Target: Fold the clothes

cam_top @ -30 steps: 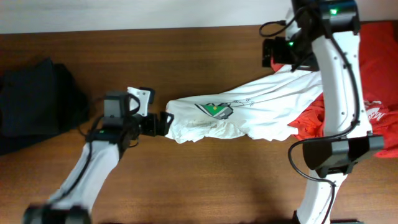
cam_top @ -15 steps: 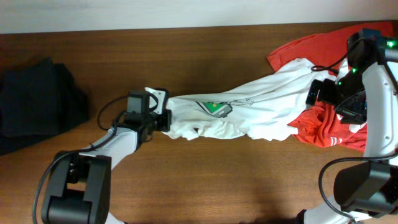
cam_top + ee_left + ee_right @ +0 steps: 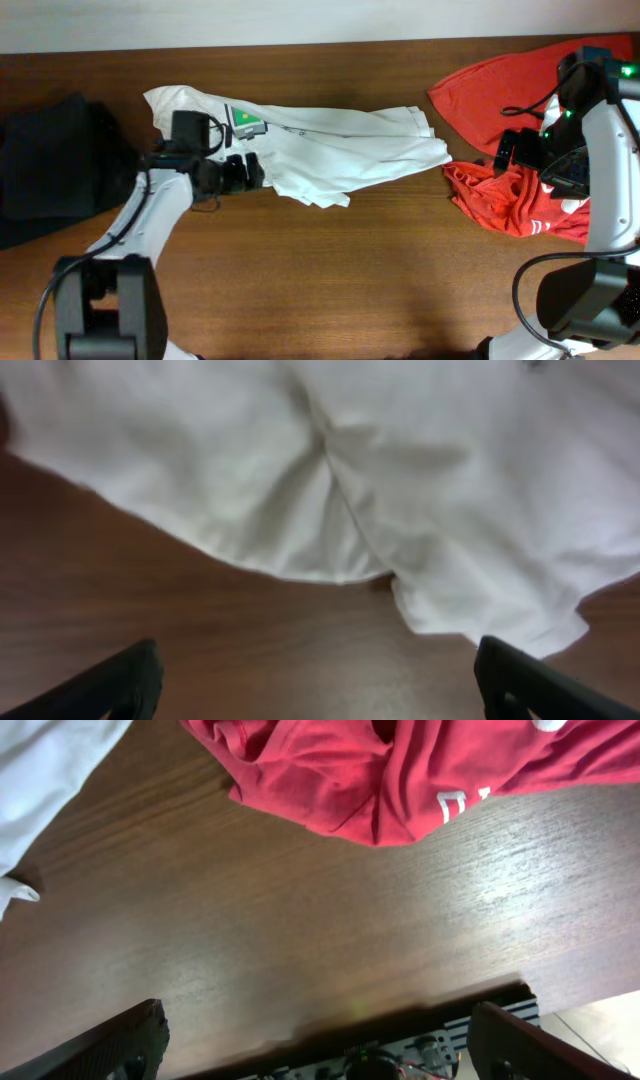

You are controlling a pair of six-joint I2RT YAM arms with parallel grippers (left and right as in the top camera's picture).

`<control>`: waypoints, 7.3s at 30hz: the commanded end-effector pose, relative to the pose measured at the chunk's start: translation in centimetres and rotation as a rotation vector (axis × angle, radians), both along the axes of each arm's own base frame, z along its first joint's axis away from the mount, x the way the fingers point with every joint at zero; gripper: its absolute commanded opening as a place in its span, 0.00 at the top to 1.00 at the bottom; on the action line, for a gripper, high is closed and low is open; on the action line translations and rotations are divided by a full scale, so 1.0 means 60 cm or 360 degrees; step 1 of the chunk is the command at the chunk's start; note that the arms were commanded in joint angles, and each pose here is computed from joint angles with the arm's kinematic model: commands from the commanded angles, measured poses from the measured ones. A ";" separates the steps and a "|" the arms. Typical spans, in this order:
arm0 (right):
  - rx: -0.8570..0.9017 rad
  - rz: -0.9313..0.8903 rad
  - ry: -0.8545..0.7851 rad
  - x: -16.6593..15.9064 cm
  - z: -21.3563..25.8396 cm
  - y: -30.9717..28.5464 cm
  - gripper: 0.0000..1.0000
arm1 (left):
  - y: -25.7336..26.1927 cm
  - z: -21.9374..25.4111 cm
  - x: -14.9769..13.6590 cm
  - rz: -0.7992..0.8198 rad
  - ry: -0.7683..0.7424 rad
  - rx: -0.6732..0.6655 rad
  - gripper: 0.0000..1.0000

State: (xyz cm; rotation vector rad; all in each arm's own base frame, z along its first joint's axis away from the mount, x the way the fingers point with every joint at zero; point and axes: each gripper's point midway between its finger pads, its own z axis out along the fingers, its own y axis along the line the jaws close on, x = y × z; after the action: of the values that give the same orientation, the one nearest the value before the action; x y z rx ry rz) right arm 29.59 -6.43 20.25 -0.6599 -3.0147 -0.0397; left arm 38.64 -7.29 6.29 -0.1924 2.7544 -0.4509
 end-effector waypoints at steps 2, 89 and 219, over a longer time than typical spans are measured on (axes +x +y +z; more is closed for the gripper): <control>-0.0028 0.0008 -0.0019 -0.007 0.010 -0.004 0.01 | -0.011 -0.086 0.007 0.0389 0.0212 -0.0123 0.01; 0.0222 0.0363 -0.0044 -0.047 -0.350 0.287 0.49 | 0.284 0.134 -0.192 0.0830 0.0262 0.0488 1.00; 0.0232 0.0281 -0.0036 0.067 -0.244 0.136 0.32 | 0.253 0.119 -0.004 0.0308 0.0146 0.0347 0.39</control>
State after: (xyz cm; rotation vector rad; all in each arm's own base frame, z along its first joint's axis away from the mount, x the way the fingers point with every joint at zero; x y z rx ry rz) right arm 35.22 1.15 6.84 -0.4091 -3.0987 -0.2143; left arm 38.35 10.52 14.61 -0.5258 2.7570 -0.0247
